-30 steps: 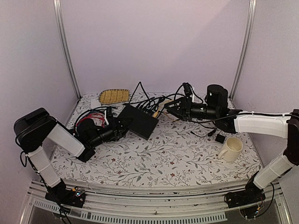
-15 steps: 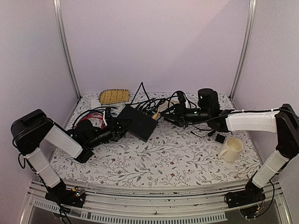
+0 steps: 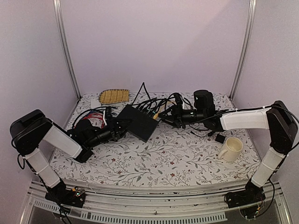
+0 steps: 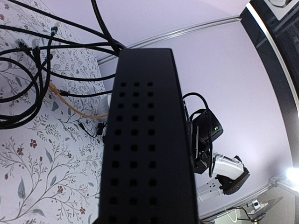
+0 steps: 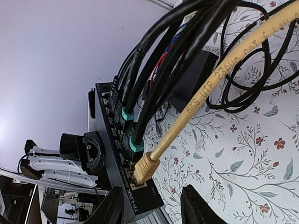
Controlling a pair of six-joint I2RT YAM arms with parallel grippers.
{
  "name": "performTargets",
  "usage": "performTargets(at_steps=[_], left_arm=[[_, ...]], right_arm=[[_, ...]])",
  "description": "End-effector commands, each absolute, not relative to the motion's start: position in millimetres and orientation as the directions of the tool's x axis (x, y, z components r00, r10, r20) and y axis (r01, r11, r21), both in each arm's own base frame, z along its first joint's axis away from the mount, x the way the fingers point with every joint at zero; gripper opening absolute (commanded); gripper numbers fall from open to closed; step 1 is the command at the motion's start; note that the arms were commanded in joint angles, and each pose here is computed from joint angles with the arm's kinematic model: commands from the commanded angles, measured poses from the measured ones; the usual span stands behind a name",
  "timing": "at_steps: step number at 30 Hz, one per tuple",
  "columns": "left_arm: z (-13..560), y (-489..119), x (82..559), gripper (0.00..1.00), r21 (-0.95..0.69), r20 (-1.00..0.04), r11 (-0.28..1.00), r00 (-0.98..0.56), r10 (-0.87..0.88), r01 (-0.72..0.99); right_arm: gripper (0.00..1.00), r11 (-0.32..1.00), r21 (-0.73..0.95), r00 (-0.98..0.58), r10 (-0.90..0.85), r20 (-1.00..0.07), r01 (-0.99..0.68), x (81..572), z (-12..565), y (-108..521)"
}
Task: Pull the plug from the switch port
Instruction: Pull the connector from the switch port.
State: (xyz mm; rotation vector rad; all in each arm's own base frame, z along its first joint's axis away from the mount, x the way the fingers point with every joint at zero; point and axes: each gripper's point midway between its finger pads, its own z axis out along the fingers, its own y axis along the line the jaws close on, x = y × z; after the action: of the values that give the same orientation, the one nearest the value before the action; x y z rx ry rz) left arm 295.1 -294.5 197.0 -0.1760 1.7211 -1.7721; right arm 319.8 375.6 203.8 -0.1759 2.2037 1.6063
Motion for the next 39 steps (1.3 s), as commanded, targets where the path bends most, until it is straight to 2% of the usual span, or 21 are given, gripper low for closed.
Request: performTargets(at_steps=[1, 27, 39], left_arm=[[267.1, -290.4, 285.9, 0.0, -0.836, -0.423, -0.057, -0.706, -0.568, 0.546], [267.0, -301.7, 287.7, 0.0, -0.835, -0.425, -0.075, -0.725, -0.542, 0.545], [264.8, -304.4, 288.5, 0.0, -0.839, -0.422, -0.075, -0.732, -0.535, 0.539]], right_arm=[[0.41, 0.286, 0.886, -0.901, 0.13, -0.413, -0.365, 323.3, 208.5, 380.2], [0.36, 0.213, 0.908, -0.915, 0.106, -0.389, -0.361, 317.8, 199.7, 386.0], [0.28, 0.178, 0.913, -0.915, 0.108, -0.388, -0.366, 317.0, 203.6, 388.1]])
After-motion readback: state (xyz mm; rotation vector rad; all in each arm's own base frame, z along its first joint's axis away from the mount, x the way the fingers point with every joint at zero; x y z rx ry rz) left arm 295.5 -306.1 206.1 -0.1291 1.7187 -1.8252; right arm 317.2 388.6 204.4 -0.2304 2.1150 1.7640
